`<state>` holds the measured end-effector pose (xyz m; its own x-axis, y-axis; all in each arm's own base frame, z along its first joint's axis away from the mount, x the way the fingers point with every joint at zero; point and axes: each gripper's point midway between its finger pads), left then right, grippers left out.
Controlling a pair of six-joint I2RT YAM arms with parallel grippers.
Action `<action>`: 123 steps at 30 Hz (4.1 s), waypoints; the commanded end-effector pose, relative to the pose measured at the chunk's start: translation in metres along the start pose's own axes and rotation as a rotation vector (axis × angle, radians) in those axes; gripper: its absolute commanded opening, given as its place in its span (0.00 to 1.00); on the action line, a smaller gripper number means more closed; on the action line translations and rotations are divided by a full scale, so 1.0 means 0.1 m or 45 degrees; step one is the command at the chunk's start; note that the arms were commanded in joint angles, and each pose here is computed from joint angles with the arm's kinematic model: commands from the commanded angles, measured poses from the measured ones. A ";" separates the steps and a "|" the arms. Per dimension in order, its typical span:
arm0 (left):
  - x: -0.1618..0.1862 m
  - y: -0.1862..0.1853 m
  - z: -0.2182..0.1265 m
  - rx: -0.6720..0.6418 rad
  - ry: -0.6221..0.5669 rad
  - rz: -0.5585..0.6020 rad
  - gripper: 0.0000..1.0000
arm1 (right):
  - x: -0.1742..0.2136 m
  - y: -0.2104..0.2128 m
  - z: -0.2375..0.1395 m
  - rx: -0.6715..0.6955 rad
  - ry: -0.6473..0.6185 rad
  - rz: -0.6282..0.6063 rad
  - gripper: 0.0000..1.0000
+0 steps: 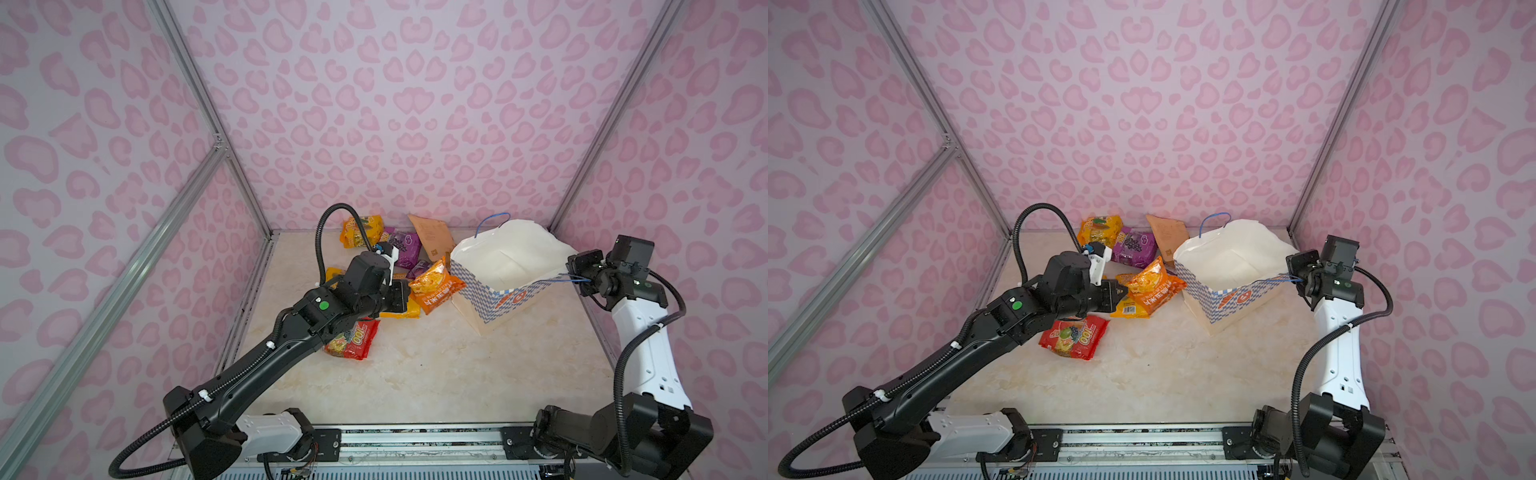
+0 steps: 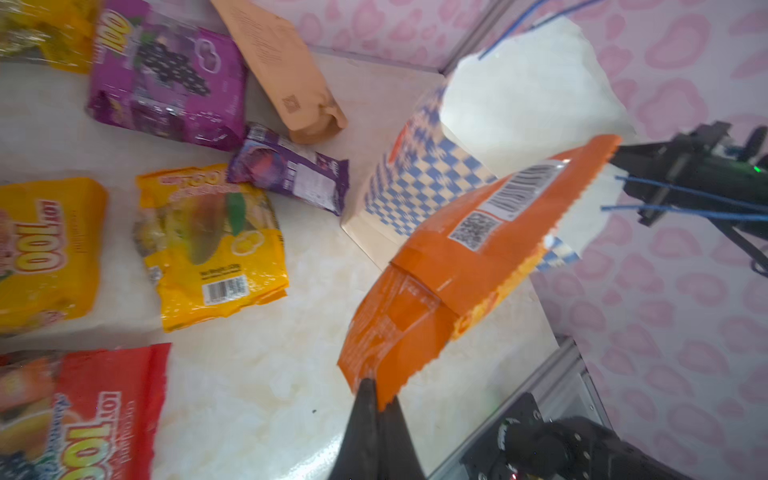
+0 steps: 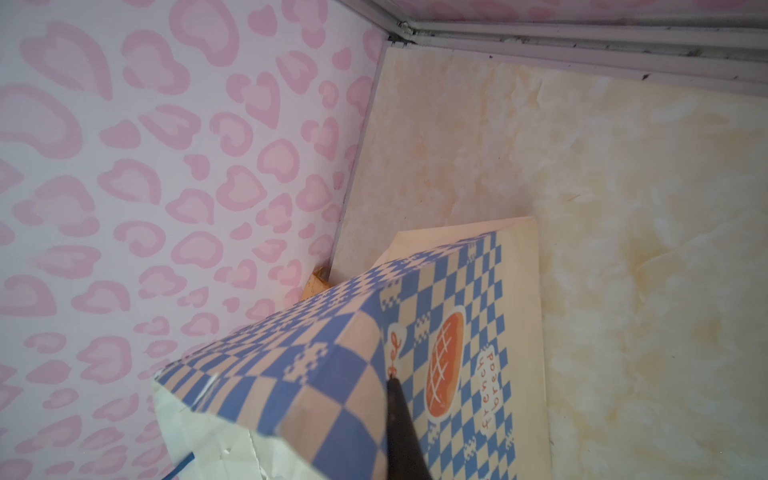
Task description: Place the snacks into the paper bag
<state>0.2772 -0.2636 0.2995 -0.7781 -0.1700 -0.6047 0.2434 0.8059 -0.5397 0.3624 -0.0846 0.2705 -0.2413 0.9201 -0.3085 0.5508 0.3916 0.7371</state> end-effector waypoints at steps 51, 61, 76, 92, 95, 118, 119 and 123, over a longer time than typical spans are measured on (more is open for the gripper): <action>0.42 0.41 1.23 -0.112 0.337 0.124 0.98 | 0.53 0.56 -1.51 0.081 -0.204 -0.779 0.98; 0.87 0.03 1.41 -0.058 0.426 0.187 0.98 | 1.07 0.70 -1.36 -0.014 -0.077 -0.789 0.79; 1.15 -0.23 1.37 -0.013 0.432 0.200 1.00 | 0.78 0.39 -1.44 0.264 -0.283 -0.804 0.58; 1.21 -0.29 1.26 0.002 0.381 0.153 1.00 | 0.59 0.37 -1.17 0.245 -0.203 -0.796 0.39; 1.19 -0.27 1.21 -0.002 0.361 0.151 0.99 | 0.54 0.37 -1.18 0.246 -0.221 -0.808 0.38; 0.24 -0.38 0.74 0.170 0.042 -0.221 0.97 | 0.65 0.40 -0.92 0.136 -0.110 -0.846 0.00; 0.19 -0.38 0.80 0.178 0.037 -0.235 0.98 | 0.65 0.40 -0.92 0.130 -0.109 -0.849 0.00; -0.05 -0.25 1.26 0.072 0.047 -0.266 1.00 | 0.70 0.42 -0.91 0.097 -0.084 -0.850 0.00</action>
<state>0.3241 -0.3425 0.2412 -0.8419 -0.2731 -0.4655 0.1240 0.7415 -0.6594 0.2917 -0.0098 0.3321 -0.5008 0.4872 -0.7154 0.3898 0.8649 0.3162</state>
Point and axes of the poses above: each gripper's point midway between its finger pads, its own z axis out along the fingers, its own y axis along the line the jaws close on, x = y × z, and after that the axes turned 5 degrees about -z, right-handed
